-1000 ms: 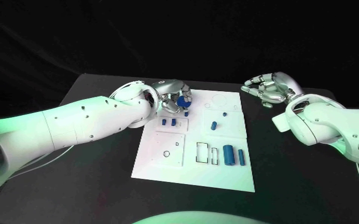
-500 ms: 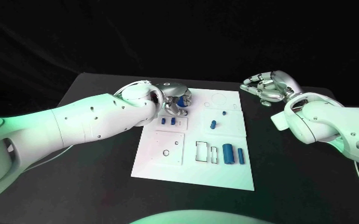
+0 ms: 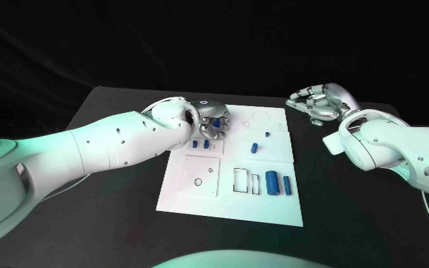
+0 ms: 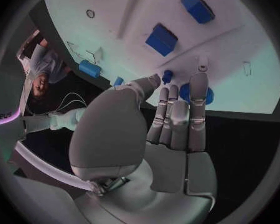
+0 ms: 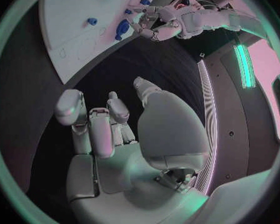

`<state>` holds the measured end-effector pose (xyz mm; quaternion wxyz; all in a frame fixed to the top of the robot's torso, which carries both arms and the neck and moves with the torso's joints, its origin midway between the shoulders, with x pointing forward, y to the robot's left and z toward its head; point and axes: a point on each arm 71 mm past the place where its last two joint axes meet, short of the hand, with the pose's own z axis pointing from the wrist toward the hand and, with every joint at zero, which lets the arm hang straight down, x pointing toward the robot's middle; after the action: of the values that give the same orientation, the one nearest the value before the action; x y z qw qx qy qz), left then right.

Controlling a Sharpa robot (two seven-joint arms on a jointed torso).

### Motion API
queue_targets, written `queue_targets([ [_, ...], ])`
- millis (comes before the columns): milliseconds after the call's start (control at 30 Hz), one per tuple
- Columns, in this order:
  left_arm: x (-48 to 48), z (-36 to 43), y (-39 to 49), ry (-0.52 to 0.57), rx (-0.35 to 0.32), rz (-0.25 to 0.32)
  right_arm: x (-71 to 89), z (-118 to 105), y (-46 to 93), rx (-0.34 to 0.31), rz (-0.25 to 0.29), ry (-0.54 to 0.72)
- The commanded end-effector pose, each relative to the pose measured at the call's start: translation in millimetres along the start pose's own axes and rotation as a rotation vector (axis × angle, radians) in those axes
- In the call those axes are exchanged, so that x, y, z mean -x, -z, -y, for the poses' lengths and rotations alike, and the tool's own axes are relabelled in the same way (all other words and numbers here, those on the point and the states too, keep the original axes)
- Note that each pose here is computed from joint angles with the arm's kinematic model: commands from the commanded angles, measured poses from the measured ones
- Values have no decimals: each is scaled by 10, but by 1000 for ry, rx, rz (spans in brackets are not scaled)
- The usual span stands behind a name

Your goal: Assemble the parts on the task board

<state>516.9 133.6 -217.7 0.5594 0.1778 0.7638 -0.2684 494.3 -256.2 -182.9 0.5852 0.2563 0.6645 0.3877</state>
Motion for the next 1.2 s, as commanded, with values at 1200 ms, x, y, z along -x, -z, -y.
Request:
queue_targets([
  [1200, -141, -37, -39, -13, 59, -81, -16, -10, -2, 16, -6, 7],
])
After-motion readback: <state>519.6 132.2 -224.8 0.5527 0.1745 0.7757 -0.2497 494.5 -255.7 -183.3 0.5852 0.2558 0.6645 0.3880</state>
